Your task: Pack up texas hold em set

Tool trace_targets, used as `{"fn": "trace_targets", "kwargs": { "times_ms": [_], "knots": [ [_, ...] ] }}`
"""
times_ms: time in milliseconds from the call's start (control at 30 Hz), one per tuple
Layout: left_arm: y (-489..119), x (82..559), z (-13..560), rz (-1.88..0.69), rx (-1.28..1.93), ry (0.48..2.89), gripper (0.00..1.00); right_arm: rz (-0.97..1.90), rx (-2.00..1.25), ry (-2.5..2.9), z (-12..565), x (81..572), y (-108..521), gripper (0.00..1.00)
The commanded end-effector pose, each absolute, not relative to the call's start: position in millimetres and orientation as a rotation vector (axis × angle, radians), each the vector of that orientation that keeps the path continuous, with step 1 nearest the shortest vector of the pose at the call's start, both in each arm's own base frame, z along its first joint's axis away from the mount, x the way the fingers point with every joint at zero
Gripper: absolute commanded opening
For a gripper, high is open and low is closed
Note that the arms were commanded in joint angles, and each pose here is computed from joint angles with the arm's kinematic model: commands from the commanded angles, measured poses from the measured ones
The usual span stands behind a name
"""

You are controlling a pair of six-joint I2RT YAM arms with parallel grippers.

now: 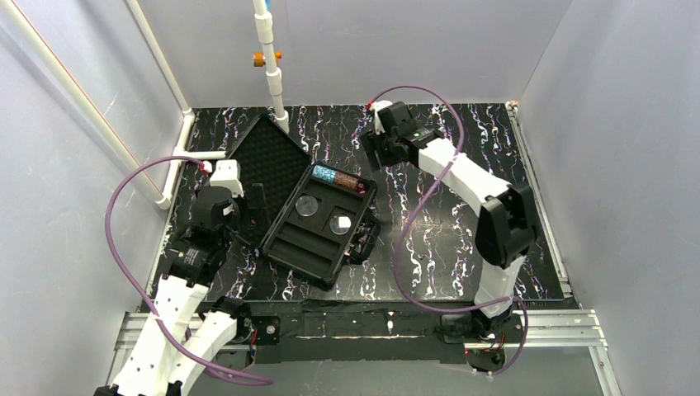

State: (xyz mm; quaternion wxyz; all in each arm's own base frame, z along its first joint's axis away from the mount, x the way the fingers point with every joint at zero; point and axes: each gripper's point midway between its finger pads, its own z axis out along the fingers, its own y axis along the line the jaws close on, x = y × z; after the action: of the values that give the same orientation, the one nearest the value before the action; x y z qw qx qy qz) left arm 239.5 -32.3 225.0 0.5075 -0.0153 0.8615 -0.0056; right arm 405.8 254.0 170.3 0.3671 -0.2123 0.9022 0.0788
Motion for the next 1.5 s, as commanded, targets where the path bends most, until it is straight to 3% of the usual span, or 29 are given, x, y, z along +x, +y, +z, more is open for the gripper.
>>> {"fn": "trace_targets", "kwargs": {
  "times_ms": [0,500,867,1033,1467],
  "knots": [
    [-25,246,253,0.041,-0.071,2.06,0.97,0.234,-0.419,2.34,175,388,245,0.83],
    [13,290,306,0.158,-0.269,2.101,0.97,0.386,-0.187,2.343,168,322,217,0.87],
    [69,314,306,0.017,-0.618,2.118,0.94,0.433,-0.105,2.343,156,294,202,0.88],
    [86,326,297,-0.147,-0.77,2.102,0.9,0.442,-0.115,2.376,143,283,199,0.88],
    [116,353,256,-0.16,-0.896,2.19,0.73,0.471,-0.11,2.448,116,256,191,0.87]
  ]
}}
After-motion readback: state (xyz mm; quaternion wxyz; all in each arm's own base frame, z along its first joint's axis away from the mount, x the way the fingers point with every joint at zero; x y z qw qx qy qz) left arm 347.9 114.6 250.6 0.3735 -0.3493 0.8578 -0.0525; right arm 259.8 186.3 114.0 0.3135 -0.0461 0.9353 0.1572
